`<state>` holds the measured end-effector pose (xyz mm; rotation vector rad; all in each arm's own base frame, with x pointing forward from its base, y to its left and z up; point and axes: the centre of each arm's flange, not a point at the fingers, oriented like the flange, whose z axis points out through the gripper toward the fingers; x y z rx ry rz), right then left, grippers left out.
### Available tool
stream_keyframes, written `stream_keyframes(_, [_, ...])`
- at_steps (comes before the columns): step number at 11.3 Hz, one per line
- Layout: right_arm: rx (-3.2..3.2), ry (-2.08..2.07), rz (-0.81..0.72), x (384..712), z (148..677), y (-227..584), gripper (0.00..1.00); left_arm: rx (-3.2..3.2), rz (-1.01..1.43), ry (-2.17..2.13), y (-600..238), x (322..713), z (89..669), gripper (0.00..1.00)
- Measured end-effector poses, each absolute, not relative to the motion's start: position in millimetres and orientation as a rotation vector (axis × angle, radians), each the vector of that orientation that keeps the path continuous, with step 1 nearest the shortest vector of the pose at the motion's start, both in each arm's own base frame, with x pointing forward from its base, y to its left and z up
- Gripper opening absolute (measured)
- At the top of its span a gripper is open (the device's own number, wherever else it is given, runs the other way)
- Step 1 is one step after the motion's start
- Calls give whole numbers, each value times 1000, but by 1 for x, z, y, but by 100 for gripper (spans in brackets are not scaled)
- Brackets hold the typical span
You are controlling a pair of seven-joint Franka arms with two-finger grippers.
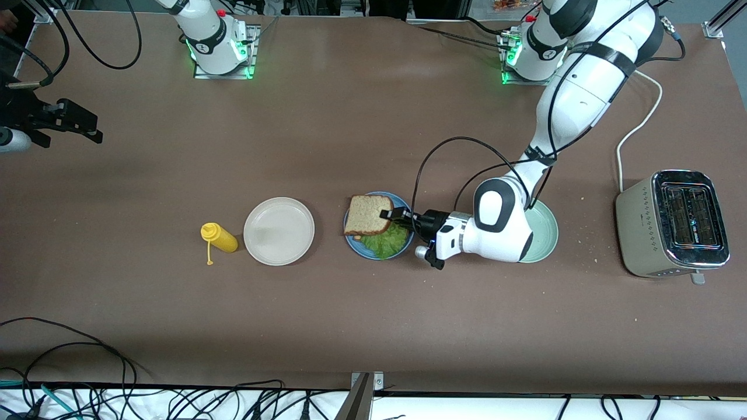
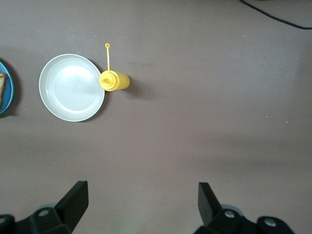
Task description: Make sandwich in blue plate with both arms
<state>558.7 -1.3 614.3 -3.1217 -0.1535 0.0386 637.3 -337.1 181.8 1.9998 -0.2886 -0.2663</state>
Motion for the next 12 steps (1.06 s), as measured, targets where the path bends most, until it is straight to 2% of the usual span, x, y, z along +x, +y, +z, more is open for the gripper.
stream_keyframes(1, [-3122, -153, 40, 559, 614, -1, 100, 2006, -262, -291, -332, 638, 177, 20])
stream_keyframes(7, [-3121, -153, 44, 558, 614, -1, 100, 2139, -217, -400, -295, 655, 180, 94])
stream_keyframes(8, [-3121, -153, 45, 558, 614, -1, 100, 2176, -204, -427, -289, 660, 192, 100])
stream_keyframes(12, [-3121, -152, 51, 558, 614, -2, 100, 2416, -233, -500, -267, 671, 282, 100])
